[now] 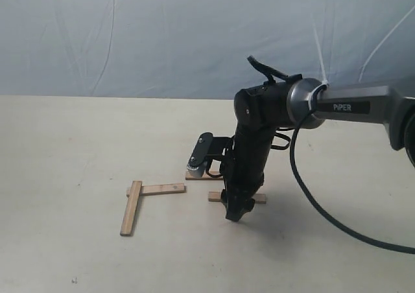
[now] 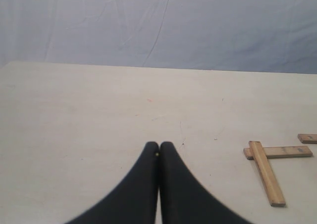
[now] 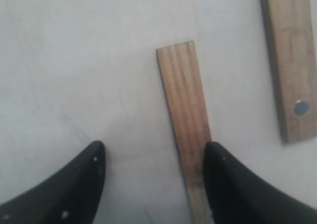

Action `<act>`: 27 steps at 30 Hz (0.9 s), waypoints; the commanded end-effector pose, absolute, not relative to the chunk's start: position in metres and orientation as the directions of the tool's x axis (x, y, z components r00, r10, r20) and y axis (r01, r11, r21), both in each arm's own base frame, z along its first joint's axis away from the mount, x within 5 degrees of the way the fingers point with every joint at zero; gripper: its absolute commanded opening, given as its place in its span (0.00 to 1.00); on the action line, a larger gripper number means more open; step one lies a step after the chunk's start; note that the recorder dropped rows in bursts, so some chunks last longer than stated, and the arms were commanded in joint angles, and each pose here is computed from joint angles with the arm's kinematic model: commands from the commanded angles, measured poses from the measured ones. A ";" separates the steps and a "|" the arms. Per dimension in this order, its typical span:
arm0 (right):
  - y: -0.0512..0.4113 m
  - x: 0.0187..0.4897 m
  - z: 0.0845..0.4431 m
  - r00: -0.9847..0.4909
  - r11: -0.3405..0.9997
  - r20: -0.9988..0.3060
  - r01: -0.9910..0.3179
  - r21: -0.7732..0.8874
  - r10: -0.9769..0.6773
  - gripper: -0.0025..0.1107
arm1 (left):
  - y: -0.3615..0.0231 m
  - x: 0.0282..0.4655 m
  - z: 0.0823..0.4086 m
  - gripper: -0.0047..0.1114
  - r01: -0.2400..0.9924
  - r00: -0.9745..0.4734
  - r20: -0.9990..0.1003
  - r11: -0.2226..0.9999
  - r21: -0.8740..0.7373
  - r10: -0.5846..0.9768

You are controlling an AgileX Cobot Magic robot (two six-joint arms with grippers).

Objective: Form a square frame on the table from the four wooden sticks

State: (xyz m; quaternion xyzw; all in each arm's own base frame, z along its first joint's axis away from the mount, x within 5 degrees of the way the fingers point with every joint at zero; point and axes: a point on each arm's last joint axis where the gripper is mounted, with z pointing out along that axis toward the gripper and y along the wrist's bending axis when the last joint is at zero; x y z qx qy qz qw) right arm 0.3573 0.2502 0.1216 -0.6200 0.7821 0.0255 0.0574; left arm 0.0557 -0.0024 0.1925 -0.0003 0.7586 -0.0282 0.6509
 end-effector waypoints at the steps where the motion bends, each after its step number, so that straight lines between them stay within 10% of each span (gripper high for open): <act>1: 0.249 0.362 0.115 -0.187 0.194 -0.118 -0.980 -0.053 -0.975 0.51 | -0.002 0.055 0.191 0.04 0.036 -0.153 -0.988 0.999 -0.036 -0.030; 27: 0.256 0.364 0.146 -0.220 0.218 -0.113 -0.976 0.029 -0.969 0.51 | -0.002 0.055 0.191 0.04 0.036 -0.153 -0.988 0.999 -0.036 -0.030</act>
